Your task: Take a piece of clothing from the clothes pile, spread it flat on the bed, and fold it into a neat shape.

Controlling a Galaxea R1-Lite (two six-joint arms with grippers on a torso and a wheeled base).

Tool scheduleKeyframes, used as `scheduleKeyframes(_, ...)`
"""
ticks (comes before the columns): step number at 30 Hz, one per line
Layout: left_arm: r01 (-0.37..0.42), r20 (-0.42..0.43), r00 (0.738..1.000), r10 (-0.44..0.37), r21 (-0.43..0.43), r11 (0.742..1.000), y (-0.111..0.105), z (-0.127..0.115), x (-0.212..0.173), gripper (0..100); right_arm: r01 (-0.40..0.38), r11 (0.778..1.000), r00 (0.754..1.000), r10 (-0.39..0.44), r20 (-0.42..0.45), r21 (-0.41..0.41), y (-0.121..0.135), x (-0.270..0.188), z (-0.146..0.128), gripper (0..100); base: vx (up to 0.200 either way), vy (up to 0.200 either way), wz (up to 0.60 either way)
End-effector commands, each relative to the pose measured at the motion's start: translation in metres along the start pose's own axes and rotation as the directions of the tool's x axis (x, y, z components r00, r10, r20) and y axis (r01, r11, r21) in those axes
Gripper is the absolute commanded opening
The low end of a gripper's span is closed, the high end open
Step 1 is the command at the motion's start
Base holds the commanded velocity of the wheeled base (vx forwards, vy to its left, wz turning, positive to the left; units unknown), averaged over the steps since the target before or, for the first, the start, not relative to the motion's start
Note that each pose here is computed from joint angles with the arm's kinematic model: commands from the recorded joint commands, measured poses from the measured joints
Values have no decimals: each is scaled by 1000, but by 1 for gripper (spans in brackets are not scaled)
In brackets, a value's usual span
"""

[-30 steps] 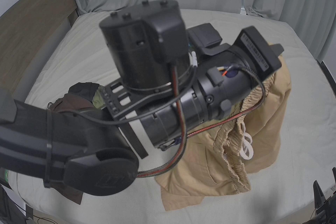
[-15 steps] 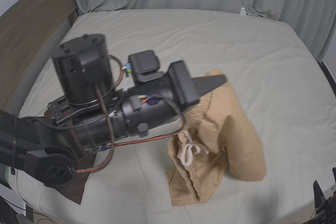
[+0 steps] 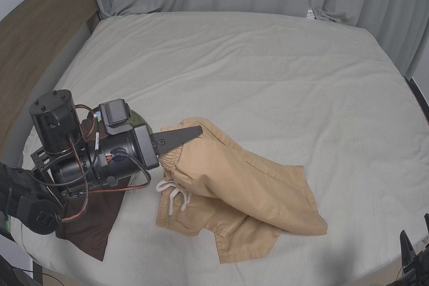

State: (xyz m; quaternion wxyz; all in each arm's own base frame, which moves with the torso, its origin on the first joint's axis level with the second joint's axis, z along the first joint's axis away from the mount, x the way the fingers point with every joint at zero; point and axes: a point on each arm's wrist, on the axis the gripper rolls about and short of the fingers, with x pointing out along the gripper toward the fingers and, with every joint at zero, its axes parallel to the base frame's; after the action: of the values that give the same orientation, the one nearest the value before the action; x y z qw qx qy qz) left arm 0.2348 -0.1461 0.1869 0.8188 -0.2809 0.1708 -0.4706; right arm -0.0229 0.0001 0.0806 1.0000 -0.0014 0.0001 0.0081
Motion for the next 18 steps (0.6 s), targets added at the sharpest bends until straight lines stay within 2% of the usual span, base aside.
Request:
scheduleKeyframes(1, -53, -2, 999, 53, 16, 998, 23, -12, -5, 0, -1, 1000, 1000, 1, -1, 0, 0, 0, -5, 100, 0, 0, 0)
scheduleKeyframes(4, -61, 4, 998, 61, 26, 998, 30, -15, -7, 0, -1, 1000, 1000, 1, -1, -2, 0, 0, -5, 100, 0, 0, 0)
scheduleKeyframes(5, -76, 16, 997, 76, 42, 996, 40, -22, -10, 0, -1, 1000, 1000, 1, -1, -2, 0, 0, -5, 100, 0, 0, 0)
scheduleKeyframes(9, -118, 12, 993, 118, 72, 990, 59, -34, -15, 0, -1, 1000, 1000, 1, -1, -2, 0, 0, -5, 100, 0, 0, 0)
scheduleKeyframes(13, -169, 4, 985, 171, 143, 975, 84, -49, -20, 0, -2, 1000, 1000, 2, -1, -3, 0, 0, -5, 100, 0, 0, 0)
scheduleKeyframes(18, -144, 37, 990, 139, 193, 971, 95, -52, -25, 0, -2, 1000, 1000, 2, -1, -5, 0, 0, -5, 100, 0, 0, 0)
